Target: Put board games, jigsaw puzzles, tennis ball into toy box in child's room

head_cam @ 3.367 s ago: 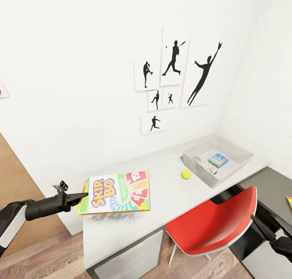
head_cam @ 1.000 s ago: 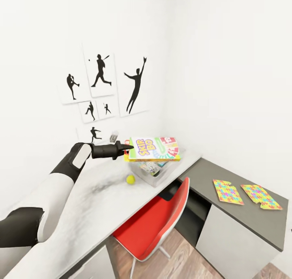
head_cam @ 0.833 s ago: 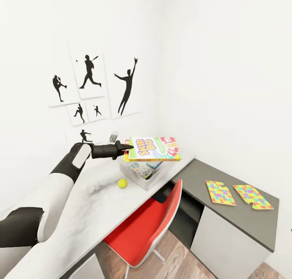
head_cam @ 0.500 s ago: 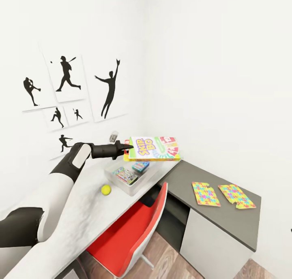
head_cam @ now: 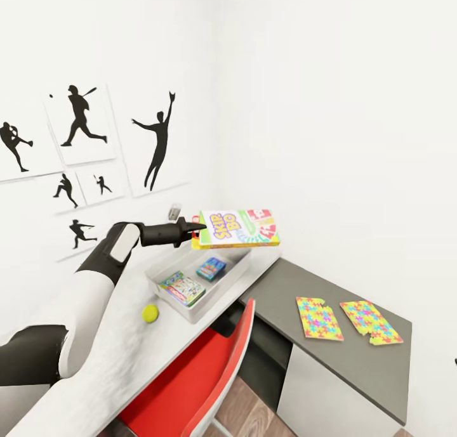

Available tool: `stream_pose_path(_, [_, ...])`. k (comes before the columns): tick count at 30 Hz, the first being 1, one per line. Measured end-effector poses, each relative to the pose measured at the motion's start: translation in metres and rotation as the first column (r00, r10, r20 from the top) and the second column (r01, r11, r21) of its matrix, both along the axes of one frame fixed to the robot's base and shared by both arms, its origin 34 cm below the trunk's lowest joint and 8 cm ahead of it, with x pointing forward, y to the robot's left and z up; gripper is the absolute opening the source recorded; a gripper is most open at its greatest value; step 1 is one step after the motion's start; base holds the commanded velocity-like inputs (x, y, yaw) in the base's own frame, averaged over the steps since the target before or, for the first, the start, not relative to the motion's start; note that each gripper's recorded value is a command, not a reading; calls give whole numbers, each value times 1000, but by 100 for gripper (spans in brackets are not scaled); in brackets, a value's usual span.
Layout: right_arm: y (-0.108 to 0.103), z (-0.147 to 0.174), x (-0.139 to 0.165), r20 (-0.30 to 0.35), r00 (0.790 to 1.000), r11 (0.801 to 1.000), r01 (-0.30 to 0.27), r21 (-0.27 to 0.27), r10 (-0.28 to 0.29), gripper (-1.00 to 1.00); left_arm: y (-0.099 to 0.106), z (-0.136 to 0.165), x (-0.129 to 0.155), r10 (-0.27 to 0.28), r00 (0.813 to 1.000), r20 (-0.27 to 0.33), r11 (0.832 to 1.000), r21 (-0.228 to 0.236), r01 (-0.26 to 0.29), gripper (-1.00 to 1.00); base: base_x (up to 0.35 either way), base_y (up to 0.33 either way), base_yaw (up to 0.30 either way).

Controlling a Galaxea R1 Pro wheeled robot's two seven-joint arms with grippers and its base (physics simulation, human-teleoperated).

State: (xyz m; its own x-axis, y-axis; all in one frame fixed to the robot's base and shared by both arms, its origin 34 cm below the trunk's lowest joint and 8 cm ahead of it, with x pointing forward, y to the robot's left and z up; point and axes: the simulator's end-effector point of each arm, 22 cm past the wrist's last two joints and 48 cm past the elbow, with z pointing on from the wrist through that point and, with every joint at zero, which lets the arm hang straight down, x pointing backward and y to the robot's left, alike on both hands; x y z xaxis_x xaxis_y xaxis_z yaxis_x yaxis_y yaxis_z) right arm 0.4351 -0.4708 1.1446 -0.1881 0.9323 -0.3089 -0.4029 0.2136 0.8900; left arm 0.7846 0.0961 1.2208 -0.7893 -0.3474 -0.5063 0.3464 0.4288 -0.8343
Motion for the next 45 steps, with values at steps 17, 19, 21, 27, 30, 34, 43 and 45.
stream_pose_path(17, [0, 0, 0, -1, 1000, 1000, 1, 0, -1, 100, 16, -9, 11, 67, 998, -18, 997, 41, -66, -100, 7, -18, 0])
stream_pose_path(19, [0, 0, 0, 0, 1000, 1000, 1, 0, -1, 100, 29, -20, 23, 145, 989, -26, 985, 98, -141, -100, 0, 0, 0])
stream_pose_path(21, [0, 0, 0, 0, 1000, 1000, 2, -1, -2, 100, 34, -27, 34, 220, 975, -24, 967, 134, -215, -100, 0, 0, 0])
stream_pose_path(27, [0, -2, 0, -4, 1000, 1000, 6, -6, -6, 100, 52, -23, 57, 373, 928, -25, 925, 94, -369, -100, 0, 0, 0])
stream_pose_path(30, [0, -3, 0, -8, 1000, 1000, 7, -9, -7, 100, 57, -23, 62, 409, 912, -21, 909, 93, -405, -100, 0, 0, 0])
stream_pose_path(34, [0, -4, 0, -10, 1000, 1000, 8, -11, -8, 100, 57, -23, 64, 426, 904, -16, 901, 93, -423, -100, 0, 0, 0])
stream_pose_path(43, [-1, -4, 1, -11, 1000, 1000, 8, -12, -8, 100, 64, -33, 68, 473, 881, -24, 875, 132, -466, -100, 0, 0, 0])
stream_pose_path(45, [-1, -4, 1, -11, 1000, 1000, 8, -13, -8, 100, 70, -45, 68, 495, 868, -44, 860, 171, -482, -100, 0, 0, 0])
